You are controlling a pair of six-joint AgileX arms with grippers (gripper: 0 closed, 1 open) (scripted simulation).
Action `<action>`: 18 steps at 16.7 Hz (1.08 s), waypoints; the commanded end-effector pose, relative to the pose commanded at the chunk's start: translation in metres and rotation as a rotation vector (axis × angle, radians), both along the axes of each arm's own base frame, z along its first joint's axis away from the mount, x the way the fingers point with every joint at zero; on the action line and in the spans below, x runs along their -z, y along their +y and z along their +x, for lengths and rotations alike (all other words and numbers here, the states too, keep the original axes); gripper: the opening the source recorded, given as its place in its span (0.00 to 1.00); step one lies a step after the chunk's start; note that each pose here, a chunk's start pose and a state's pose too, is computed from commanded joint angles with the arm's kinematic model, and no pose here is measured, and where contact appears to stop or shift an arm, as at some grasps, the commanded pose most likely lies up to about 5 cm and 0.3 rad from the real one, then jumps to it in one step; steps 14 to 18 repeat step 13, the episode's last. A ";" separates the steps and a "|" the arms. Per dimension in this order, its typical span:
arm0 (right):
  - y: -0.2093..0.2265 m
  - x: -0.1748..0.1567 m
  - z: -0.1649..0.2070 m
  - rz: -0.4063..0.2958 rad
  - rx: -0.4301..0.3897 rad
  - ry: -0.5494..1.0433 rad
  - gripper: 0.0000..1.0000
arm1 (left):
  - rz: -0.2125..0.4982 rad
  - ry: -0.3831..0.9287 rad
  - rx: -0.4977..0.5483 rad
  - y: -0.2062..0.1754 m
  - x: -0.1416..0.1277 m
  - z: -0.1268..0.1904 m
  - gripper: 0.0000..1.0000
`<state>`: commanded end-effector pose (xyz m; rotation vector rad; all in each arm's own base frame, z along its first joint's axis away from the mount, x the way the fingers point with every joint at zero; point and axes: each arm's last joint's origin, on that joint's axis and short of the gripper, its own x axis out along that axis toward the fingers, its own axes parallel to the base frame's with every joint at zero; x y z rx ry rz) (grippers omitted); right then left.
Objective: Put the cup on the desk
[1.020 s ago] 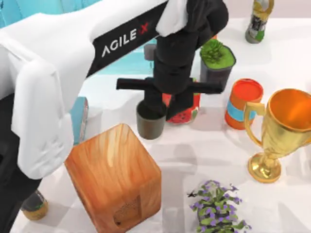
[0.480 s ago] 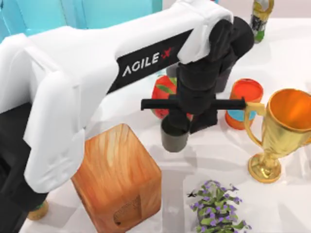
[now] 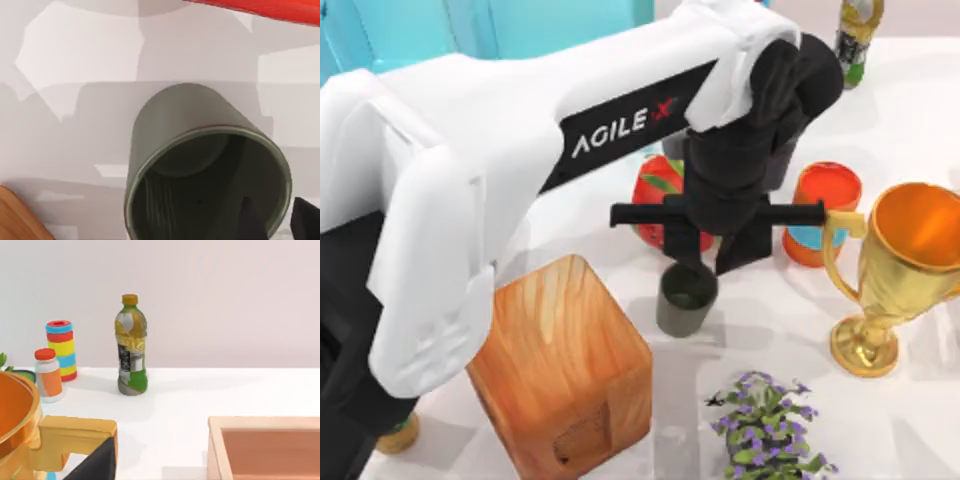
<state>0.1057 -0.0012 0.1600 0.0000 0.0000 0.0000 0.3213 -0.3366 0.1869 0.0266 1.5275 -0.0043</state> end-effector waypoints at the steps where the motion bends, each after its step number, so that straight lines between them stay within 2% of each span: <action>1: 0.000 0.000 0.000 0.000 0.000 0.000 1.00 | 0.000 0.000 0.000 0.000 0.000 0.000 0.53; 7: 0.000 0.000 0.000 0.000 0.000 0.000 1.00 | 0.000 0.000 0.000 0.000 0.000 0.000 0.98; 18: 0.000 0.000 0.000 0.000 0.000 0.000 1.00 | 0.000 0.000 0.000 0.000 0.000 0.000 1.00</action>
